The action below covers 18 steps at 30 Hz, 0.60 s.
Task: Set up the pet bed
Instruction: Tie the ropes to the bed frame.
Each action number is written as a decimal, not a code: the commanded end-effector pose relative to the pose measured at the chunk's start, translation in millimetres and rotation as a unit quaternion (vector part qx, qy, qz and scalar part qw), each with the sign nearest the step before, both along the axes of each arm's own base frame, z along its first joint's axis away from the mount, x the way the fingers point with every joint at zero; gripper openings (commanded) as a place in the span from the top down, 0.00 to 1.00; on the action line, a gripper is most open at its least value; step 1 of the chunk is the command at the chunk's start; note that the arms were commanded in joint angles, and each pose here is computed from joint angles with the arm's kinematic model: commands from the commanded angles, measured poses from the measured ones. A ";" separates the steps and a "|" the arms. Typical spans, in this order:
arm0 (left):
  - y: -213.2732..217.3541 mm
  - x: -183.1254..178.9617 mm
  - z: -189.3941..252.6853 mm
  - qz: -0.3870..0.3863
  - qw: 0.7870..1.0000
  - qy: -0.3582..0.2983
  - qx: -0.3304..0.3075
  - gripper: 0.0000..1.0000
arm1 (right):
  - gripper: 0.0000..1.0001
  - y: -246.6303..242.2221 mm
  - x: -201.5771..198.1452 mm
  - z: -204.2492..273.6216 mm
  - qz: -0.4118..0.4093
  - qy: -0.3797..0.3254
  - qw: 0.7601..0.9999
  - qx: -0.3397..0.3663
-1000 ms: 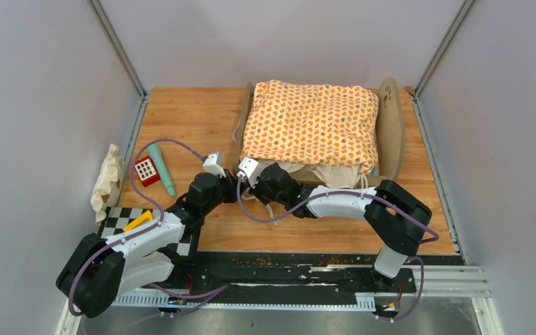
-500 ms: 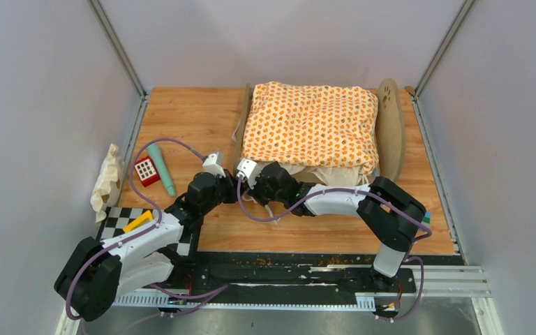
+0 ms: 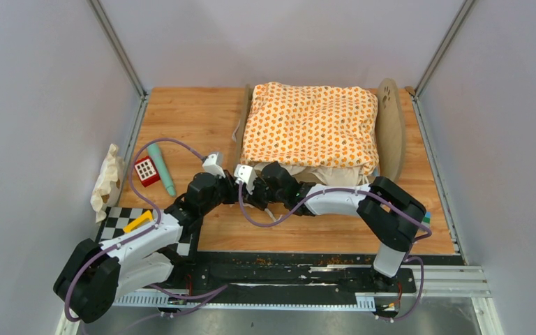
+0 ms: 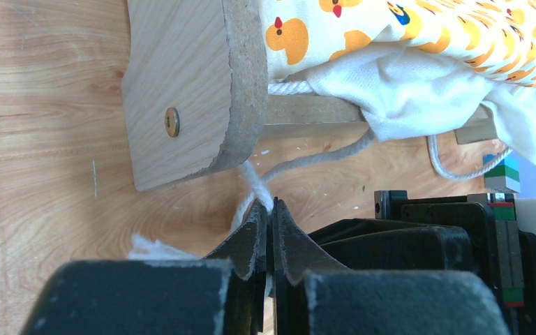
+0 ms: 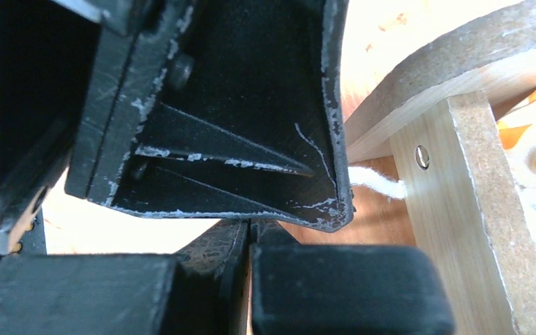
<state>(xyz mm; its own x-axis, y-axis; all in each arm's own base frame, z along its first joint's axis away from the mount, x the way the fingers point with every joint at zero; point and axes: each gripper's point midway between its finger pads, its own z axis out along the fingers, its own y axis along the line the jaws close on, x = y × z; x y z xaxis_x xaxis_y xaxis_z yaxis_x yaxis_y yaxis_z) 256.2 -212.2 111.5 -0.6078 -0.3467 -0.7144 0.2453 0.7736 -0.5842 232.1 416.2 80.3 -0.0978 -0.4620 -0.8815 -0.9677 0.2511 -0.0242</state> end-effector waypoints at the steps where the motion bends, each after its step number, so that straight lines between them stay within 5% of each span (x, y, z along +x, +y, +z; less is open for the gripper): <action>1: -10.5 10.1 42.2 -0.007 0.998 -0.046 -0.039 0.92 | 1.00 11.4 7.8 21.9 0.010 -0.025 0.999 0.034; 9: -9.4 9.5 46.5 -0.005 0.998 -0.045 -0.038 0.62 | 1.00 15.5 17.5 26.9 -0.016 -0.027 0.998 0.051; 18: -4.7 6.5 50.0 -0.001 0.998 -0.048 -0.033 0.58 | 1.00 22.7 27.9 31.7 -0.038 -0.029 0.996 0.073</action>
